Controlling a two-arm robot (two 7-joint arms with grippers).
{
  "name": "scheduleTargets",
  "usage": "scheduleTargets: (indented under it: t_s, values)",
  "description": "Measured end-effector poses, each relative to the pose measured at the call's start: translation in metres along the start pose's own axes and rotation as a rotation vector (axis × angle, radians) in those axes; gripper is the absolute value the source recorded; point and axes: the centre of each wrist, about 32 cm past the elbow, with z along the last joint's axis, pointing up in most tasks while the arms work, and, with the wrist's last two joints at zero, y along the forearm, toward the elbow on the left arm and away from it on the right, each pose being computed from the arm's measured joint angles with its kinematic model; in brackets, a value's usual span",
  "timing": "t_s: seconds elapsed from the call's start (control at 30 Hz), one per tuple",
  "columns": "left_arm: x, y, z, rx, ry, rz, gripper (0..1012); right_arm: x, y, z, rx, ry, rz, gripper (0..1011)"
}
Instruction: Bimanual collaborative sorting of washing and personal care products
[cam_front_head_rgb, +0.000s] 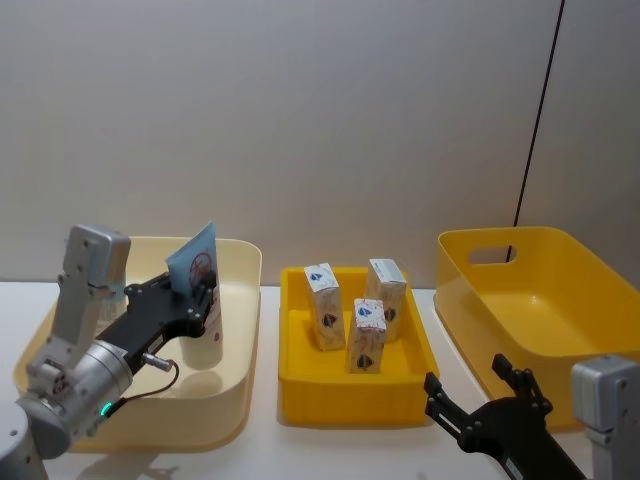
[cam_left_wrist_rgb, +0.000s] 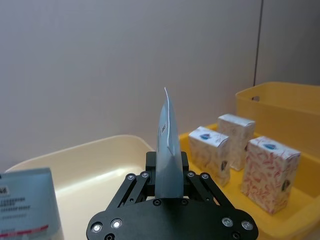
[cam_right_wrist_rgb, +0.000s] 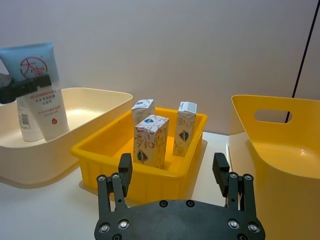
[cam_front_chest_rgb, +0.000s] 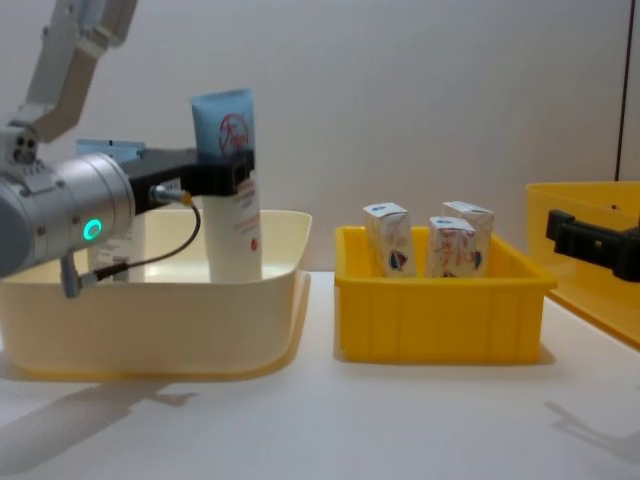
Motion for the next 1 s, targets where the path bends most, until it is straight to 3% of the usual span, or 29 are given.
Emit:
scheduleTargets:
  t_s: [0.23,0.5,0.7,1.0]
  values:
    - [0.0059,-0.0015,0.0083,-0.072,0.007,-0.085,238,0.000,0.000,0.000,0.000,0.000,0.000,1001]
    - [0.0084,-0.0064,0.0171,-0.140,0.031,-0.195,239,0.000,0.000,0.000,0.000,0.000,0.000,1001]
    - [0.0073,-0.0112,0.0210,-0.173,0.056,-0.273,239,0.000,0.000,0.000,0.000,0.000,0.000,1001]
    - [0.0002,-0.0220,0.0249,-0.216,0.111,-0.406,239,0.000,0.000,0.000,0.000,0.000,0.000,1001]
